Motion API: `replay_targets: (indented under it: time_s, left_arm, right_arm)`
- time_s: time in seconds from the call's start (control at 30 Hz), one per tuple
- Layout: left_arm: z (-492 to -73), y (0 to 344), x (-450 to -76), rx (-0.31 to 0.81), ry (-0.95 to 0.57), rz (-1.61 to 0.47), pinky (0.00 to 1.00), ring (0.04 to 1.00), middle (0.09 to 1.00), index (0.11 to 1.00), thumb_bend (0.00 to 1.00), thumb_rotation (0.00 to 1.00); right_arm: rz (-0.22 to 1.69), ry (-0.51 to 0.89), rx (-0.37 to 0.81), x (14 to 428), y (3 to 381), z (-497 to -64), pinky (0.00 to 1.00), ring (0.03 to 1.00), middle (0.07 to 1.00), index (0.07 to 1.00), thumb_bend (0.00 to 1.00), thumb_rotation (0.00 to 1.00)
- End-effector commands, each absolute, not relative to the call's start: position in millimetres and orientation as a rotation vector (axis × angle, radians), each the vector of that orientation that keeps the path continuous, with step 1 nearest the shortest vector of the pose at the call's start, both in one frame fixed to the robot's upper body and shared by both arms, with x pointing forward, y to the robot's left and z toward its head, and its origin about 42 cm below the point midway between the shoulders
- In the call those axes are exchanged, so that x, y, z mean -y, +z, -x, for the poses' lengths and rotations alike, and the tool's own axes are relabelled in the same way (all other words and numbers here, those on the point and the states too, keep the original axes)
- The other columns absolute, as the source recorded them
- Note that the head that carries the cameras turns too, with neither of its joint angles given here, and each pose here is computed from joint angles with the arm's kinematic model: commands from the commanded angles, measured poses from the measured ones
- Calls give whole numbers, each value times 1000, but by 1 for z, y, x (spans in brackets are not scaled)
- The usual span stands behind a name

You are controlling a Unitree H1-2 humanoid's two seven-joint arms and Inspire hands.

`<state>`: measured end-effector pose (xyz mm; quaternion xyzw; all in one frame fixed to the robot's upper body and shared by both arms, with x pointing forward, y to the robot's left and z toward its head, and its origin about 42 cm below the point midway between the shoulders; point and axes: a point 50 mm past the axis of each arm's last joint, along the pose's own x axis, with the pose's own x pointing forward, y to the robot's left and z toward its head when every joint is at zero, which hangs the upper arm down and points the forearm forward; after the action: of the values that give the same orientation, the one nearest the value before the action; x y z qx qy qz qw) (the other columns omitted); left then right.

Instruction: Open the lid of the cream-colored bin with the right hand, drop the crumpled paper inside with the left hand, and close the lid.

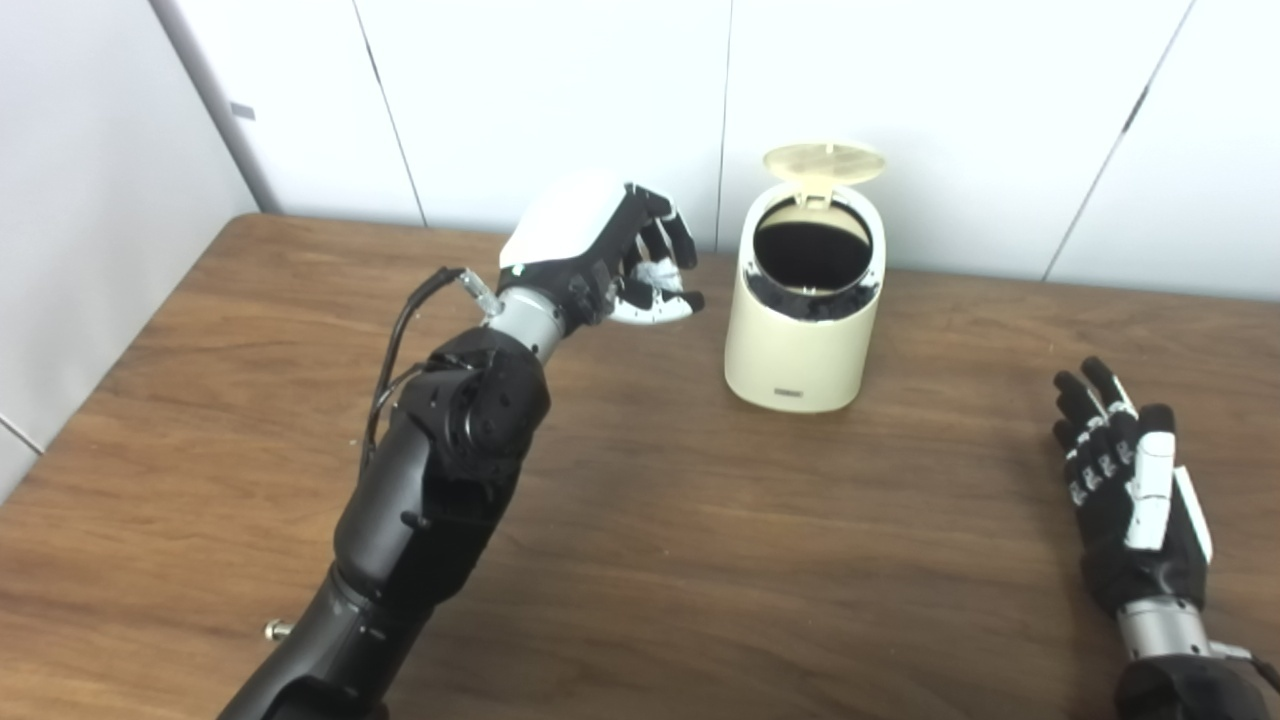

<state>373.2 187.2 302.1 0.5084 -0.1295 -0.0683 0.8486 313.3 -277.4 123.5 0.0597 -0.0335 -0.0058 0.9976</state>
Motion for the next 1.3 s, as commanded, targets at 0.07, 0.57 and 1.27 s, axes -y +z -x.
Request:
replay_targets:
  time_s: [0.07, 0.57, 1.27]
  left_arm:
    - [-382, 328, -174, 378, -120, -1096, 330, 394, 476, 519, 472, 0]
    - [-395, 342, -139, 451, -187, -1148, 310, 394, 496, 520, 471, 0]
    - [-416, 333, -103, 474, -209, -1122, 313, 390, 484, 529, 470, 0]
  right_arm:
    - [-134, -12, 42, 271, 114, -310, 988, 962, 905, 937, 557, 1000]
    - [-162, -27, 39, 267, 108, -312, 969, 944, 894, 918, 558, 1000]
    - [-137, -23, 17, 264, 101, -312, 980, 937, 888, 920, 574, 1000]
